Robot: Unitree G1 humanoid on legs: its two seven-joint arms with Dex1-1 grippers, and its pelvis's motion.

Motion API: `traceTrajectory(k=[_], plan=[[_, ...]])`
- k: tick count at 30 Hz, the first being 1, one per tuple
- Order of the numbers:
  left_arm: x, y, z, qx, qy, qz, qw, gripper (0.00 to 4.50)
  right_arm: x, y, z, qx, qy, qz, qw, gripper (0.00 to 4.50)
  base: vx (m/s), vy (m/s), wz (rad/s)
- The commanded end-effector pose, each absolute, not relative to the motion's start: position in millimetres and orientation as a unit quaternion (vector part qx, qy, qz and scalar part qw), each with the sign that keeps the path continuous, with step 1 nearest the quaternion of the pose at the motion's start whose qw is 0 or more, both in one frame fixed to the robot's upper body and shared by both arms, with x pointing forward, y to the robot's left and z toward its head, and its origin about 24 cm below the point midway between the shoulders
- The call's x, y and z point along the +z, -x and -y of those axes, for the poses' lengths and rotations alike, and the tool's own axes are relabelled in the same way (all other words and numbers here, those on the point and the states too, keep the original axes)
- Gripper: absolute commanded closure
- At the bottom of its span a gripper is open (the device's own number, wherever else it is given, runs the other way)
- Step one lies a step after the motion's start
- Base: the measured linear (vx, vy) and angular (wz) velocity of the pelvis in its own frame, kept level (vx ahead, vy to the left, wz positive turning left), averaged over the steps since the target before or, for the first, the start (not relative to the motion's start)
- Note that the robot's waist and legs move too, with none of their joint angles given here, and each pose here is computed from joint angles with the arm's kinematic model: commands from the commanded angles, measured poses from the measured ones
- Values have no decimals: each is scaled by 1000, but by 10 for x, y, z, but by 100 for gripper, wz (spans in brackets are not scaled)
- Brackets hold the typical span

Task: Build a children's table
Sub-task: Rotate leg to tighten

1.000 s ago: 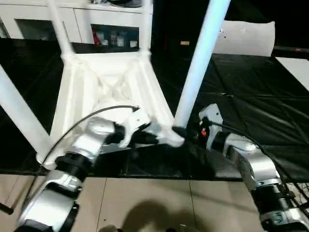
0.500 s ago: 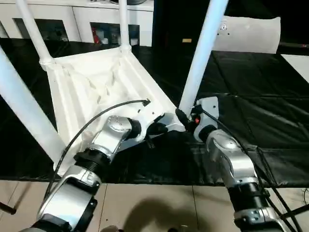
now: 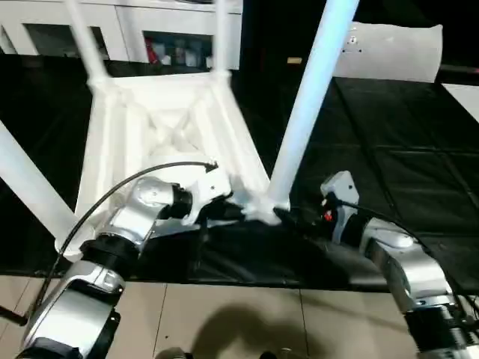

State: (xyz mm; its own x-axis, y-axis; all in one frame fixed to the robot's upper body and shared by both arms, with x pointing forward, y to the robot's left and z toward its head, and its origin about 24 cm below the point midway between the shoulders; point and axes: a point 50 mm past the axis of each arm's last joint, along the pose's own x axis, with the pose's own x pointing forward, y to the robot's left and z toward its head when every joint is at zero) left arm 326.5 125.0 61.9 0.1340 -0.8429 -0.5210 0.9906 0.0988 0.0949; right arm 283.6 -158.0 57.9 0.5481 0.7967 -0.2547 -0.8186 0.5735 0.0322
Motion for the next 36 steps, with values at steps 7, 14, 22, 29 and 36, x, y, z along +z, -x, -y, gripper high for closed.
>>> traceTrajectory(k=[7,14,22,29,36], plan=[[582,-3126,-1299,-725,-245,-203,611,450,669,-2763,1569,584,67,-127,799,38,0,0,0],[617,-3102,-1337,-752,-265,-213,564,450,693,-2775,1478,645,64,-131,750,95,0,0,0],[651,-3106,-1301,-767,-272,-208,543,450,707,-2833,1437,672,65,-134,725,165,0,0,0],[652,-3106,-1295,-770,-274,-208,538,450,704,-2844,1407,683,60,-137,715,218,0,0,0],[652,-3138,-1299,-757,-266,-206,560,450,713,-2823,1364,687,32,-135,713,249,0,0,0]])
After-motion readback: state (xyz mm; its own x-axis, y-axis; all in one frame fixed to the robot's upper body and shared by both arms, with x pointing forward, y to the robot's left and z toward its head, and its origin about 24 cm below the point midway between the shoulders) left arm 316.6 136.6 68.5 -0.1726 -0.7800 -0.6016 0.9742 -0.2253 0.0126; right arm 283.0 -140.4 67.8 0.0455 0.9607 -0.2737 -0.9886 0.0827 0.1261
